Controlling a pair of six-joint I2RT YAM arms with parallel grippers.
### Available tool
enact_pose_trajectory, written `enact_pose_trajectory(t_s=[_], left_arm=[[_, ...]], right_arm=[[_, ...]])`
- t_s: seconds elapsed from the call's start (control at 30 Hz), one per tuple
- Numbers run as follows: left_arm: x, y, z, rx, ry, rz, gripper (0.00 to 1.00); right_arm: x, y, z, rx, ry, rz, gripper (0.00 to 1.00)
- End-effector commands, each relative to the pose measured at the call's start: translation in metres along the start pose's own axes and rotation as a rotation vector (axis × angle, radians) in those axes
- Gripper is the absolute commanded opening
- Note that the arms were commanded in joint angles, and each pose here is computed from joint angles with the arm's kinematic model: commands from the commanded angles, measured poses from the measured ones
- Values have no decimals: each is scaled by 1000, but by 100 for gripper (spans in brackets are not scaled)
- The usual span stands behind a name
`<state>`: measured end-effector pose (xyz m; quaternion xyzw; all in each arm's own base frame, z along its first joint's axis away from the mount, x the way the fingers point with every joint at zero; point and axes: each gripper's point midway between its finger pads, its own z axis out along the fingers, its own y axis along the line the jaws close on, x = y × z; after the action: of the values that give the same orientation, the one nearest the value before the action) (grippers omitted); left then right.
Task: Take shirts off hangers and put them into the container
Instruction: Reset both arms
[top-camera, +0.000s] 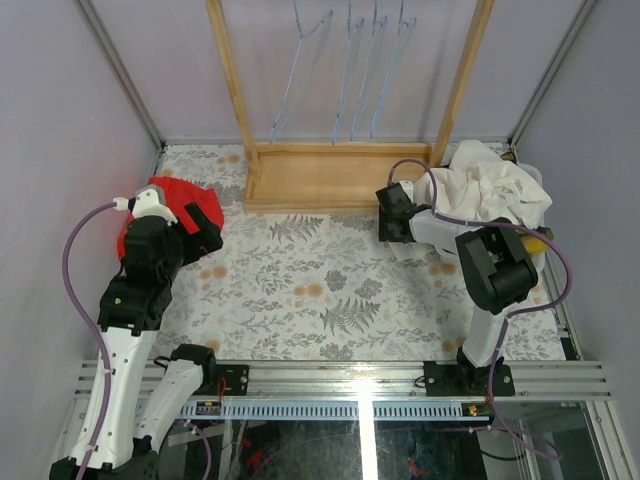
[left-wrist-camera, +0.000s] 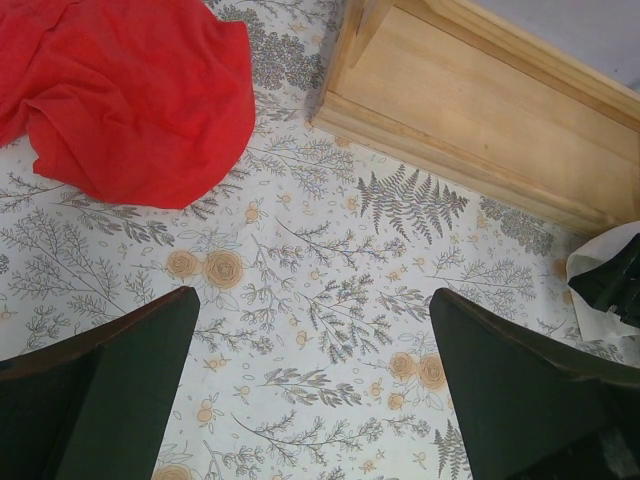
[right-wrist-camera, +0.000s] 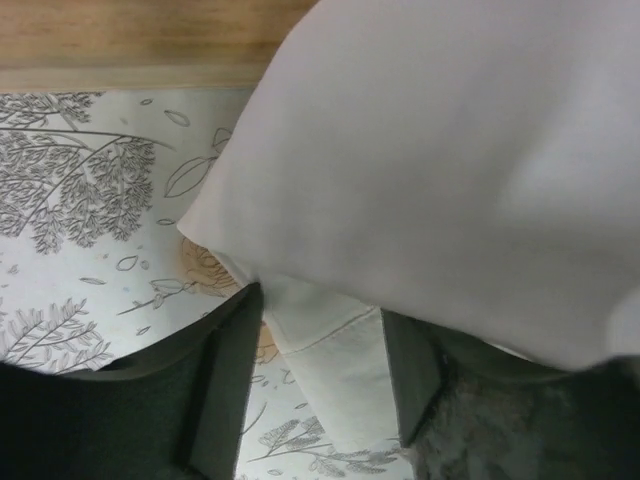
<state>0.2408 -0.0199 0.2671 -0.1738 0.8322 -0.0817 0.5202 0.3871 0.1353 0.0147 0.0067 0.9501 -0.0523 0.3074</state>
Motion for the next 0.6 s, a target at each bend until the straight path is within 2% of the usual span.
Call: enact_pose_trajectory(t_s=[0.0,0.13,0.2,0.4,0.57], left_arm=[[2,-2,2,19,7,17,100],[4,-2,5,16,17,17,100],[5,-2,6,18,22,18,100],[4,-2,5,17,15,19,100],[5,0,5,12,16,19,100]], right_arm=[[27,8,-2,-72,74,0,44],[13,17,-16,-134,44,11,9],[-1,21,-28,-167,12,15,0],[-70,17,-97,-231,-197,50,0],[-127,-13,-173,-206,-432,105,0]])
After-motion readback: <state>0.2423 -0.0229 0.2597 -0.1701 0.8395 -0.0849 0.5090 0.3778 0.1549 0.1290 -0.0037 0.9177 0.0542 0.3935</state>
